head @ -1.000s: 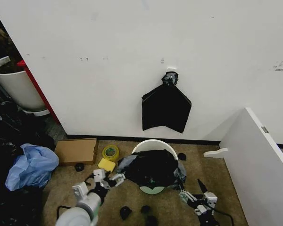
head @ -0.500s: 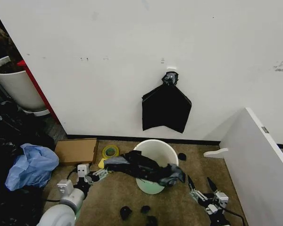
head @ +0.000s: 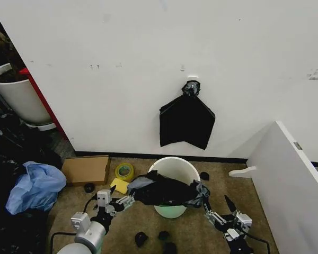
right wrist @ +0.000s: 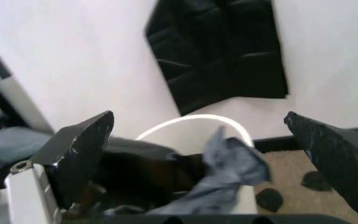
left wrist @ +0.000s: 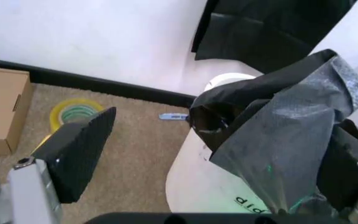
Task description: Place the garbage bag over the trash bin.
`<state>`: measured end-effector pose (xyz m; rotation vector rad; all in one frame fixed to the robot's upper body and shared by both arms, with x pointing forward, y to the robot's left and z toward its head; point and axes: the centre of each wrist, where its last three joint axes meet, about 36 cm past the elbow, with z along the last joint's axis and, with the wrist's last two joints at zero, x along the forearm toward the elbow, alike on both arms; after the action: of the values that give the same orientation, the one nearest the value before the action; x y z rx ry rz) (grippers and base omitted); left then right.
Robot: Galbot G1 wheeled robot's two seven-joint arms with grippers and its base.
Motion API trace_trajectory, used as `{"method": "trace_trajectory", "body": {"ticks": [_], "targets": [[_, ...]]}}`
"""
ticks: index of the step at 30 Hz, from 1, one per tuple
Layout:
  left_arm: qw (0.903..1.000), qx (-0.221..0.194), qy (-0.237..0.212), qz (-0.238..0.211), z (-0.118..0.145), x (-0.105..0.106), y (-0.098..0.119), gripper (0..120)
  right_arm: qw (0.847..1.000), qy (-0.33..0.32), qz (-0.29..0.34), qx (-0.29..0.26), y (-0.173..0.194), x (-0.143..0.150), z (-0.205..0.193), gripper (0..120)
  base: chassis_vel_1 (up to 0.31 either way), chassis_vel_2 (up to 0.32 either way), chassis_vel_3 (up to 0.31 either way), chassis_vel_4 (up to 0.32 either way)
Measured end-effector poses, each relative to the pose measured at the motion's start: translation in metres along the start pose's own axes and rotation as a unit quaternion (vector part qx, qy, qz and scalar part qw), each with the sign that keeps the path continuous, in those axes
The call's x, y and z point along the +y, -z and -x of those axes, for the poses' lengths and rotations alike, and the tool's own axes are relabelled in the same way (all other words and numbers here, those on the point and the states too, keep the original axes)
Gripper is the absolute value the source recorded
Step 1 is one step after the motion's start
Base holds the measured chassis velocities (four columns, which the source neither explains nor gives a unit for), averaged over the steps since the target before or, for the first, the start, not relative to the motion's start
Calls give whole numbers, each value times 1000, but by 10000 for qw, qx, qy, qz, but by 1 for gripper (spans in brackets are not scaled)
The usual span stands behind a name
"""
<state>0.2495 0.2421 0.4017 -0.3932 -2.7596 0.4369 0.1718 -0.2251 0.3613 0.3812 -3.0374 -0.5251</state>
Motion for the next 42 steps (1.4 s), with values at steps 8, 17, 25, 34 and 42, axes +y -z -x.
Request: {"method": "trace_trajectory", "body": {"ticks": [8, 17, 25, 34, 42], "targets": [[9891, 598, -702, -1147, -2, -4, 9, 100, 9977, 370, -559, -41, -7, 5, 10, 100, 0, 0, 0, 0], [9913, 761, -730, -782, 14, 8, 4, 100, 9854, 1154, -1250, 51, -6, 14, 37, 100, 0, 0, 0, 0], [9924, 391, -1161, 70, 19, 22, 0, 100, 9783, 1336, -1580, 40, -1, 7, 78, 100, 0, 0, 0, 0], [9378, -1008, -2765, 1840, 34, 71, -14, 100, 9890, 894, -1176, 116, 12, 3, 98, 100, 0, 0, 0, 0], [8810, -1889, -3930, 1839, 49, 103, -27, 100, 9909, 750, -1074, 302, 6, 3, 90, 100, 0, 0, 0, 0]]}}
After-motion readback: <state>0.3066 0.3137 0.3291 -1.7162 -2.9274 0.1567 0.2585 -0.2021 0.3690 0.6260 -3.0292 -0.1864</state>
